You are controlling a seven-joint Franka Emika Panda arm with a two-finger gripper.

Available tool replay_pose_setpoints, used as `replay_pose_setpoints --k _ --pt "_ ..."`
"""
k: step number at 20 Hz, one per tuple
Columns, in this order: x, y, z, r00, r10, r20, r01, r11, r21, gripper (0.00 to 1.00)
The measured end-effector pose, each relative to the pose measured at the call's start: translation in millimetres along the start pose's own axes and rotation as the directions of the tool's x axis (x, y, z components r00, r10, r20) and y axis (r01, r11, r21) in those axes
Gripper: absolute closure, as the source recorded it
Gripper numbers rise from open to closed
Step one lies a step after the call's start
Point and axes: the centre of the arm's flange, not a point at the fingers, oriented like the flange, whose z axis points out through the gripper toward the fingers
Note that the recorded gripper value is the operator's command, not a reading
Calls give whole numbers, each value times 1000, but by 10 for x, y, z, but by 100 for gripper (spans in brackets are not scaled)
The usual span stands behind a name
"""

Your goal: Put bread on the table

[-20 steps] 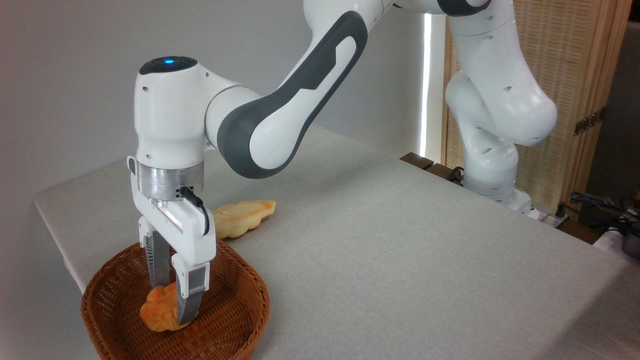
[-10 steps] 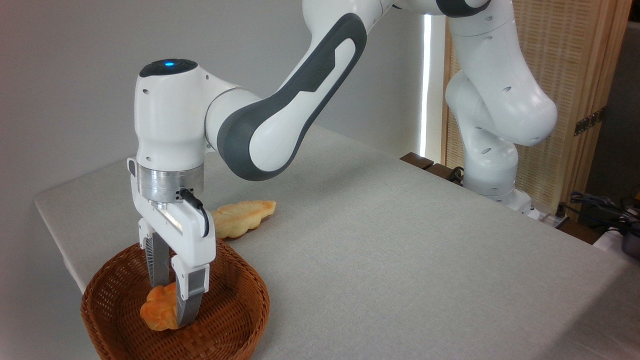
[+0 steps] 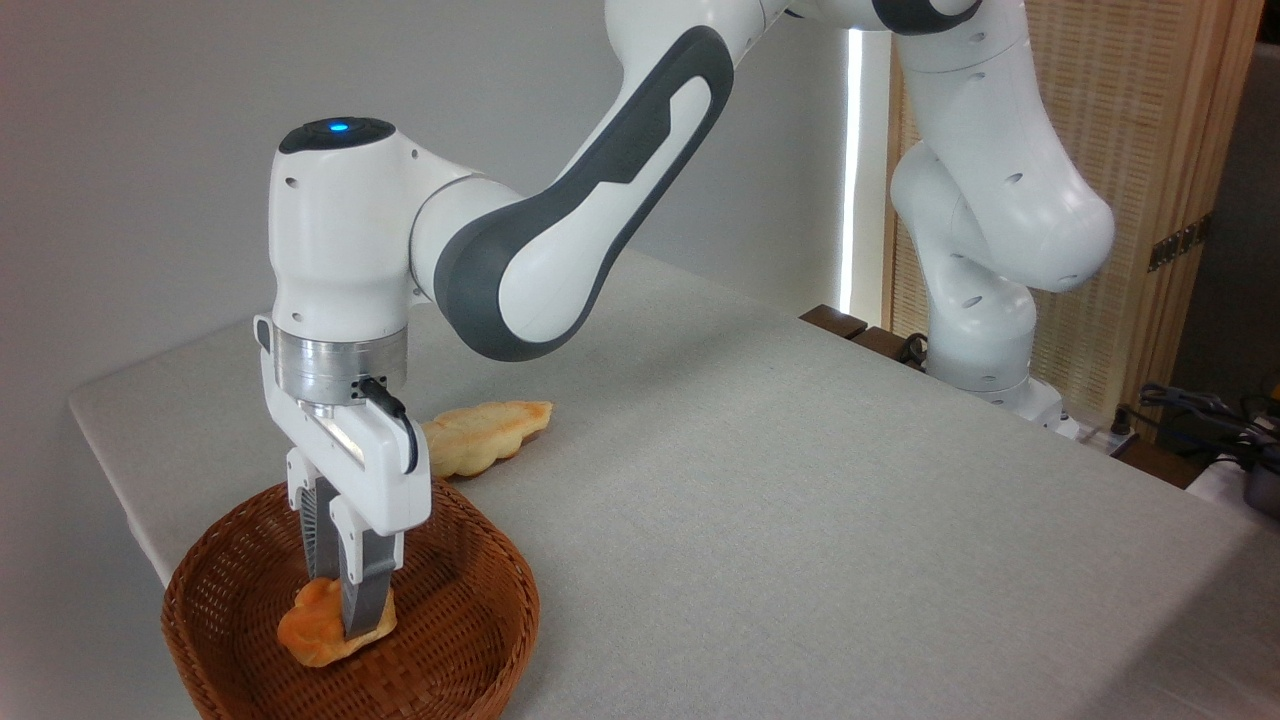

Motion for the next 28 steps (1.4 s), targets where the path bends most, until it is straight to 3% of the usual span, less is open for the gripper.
replay_pose_setpoints --k 3,7,10,13,16,17,18,19,23,28 --pt "39 -30 -157 1000 -1 -23 2 1000 13 51" --pt "32 -37 -770 999 -7 -34 7 1000 2 50" --pt "-129 74 -1229 999 -28 23 30 995 -96 45" --pt "-332 193 -1448 993 -20 116 42 982 -183 44" --pt "-538 260 -1371 975 -10 222 69 964 -258 44" --pt "-590 289 -1299 969 -6 248 76 958 -275 37" --pt "-641 331 -1210 962 0 272 83 952 -293 11" --pt "-692 378 -1108 956 6 295 90 946 -310 0" --pt "-796 568 -766 937 31 348 103 927 -360 0" --pt "-741 605 -734 941 36 335 91 930 -356 0"
